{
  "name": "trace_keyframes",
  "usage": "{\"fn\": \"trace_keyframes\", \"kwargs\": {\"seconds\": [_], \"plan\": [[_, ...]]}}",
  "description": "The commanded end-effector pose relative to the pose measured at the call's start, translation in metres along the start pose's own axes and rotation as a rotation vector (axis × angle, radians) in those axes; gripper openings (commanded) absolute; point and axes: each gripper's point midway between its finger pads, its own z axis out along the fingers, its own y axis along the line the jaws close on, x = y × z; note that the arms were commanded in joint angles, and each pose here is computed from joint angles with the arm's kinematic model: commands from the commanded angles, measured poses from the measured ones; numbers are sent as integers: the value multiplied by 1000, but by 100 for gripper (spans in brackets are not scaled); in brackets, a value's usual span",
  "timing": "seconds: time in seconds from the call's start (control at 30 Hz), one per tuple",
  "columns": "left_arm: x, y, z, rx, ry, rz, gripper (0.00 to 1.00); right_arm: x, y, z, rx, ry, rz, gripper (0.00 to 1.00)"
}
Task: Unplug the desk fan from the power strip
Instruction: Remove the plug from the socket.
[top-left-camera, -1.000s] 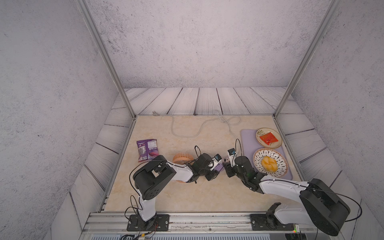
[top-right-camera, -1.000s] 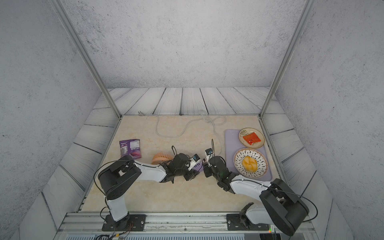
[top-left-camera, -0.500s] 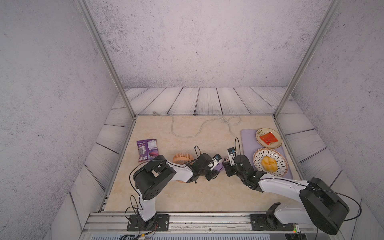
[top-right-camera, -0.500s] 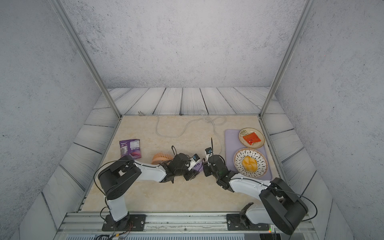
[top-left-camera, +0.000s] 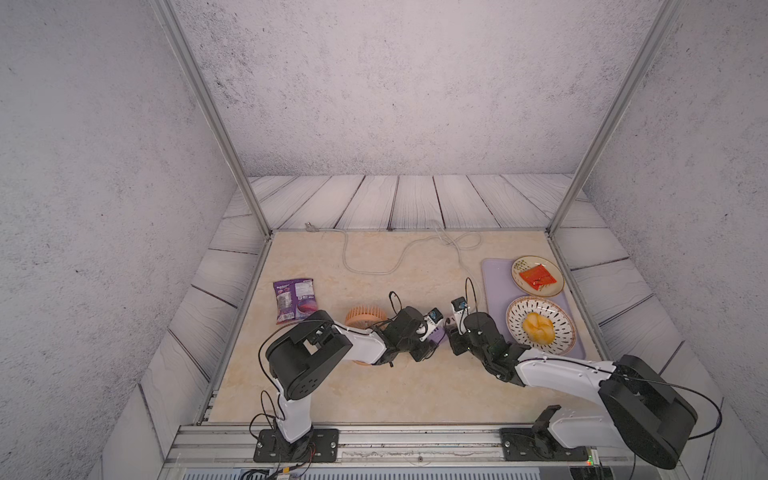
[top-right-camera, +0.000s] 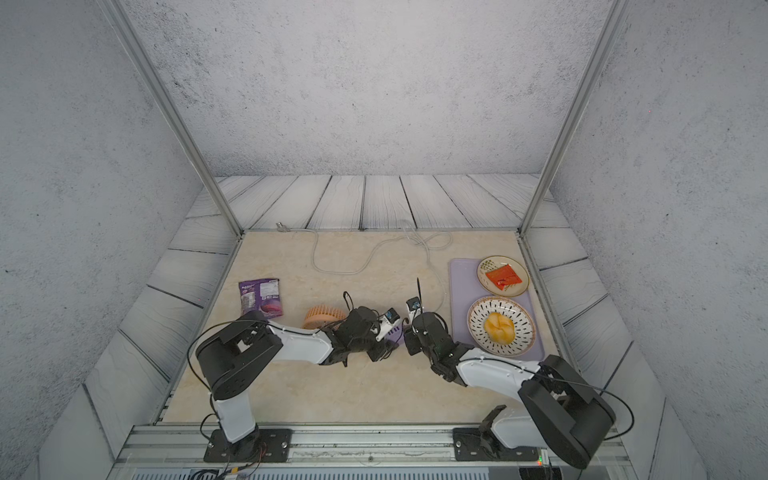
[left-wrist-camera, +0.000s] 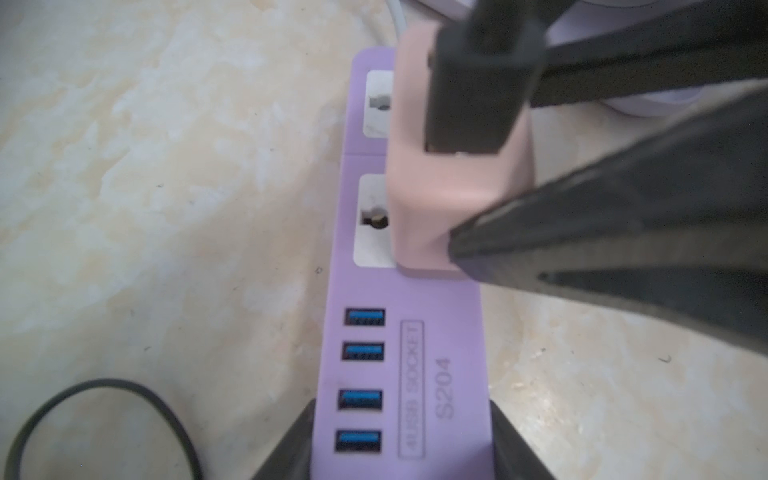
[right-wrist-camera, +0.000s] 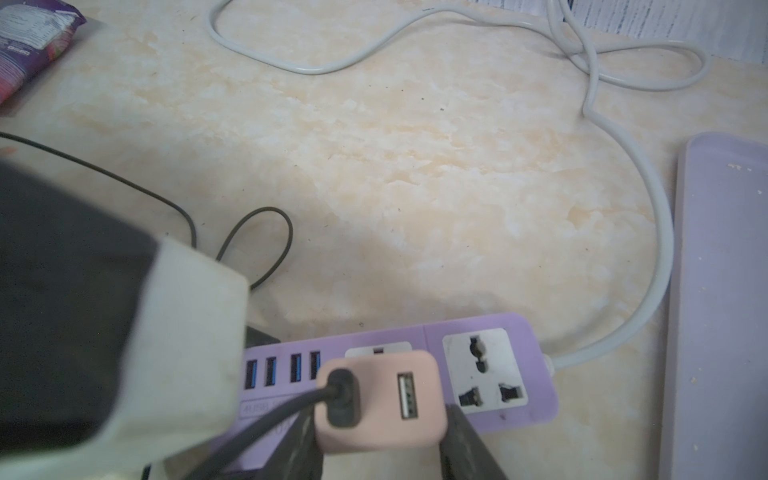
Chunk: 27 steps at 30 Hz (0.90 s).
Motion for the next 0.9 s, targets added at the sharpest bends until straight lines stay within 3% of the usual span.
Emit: {"fn": "trace_keyframes", "kwargs": {"seconds": [0.0,0.23,0.87], "plan": [[-16,5,-4,-24,-58,-11,0,-18,21,-4,-111,-39,89,18],[-17,4,-4,-20,-59,-13,0,-16,5,-5,-127,-58,217,17],[-23,4,-2,-12,-66,-11,0,-9,17,-6,-156,-28,40,17]]}}
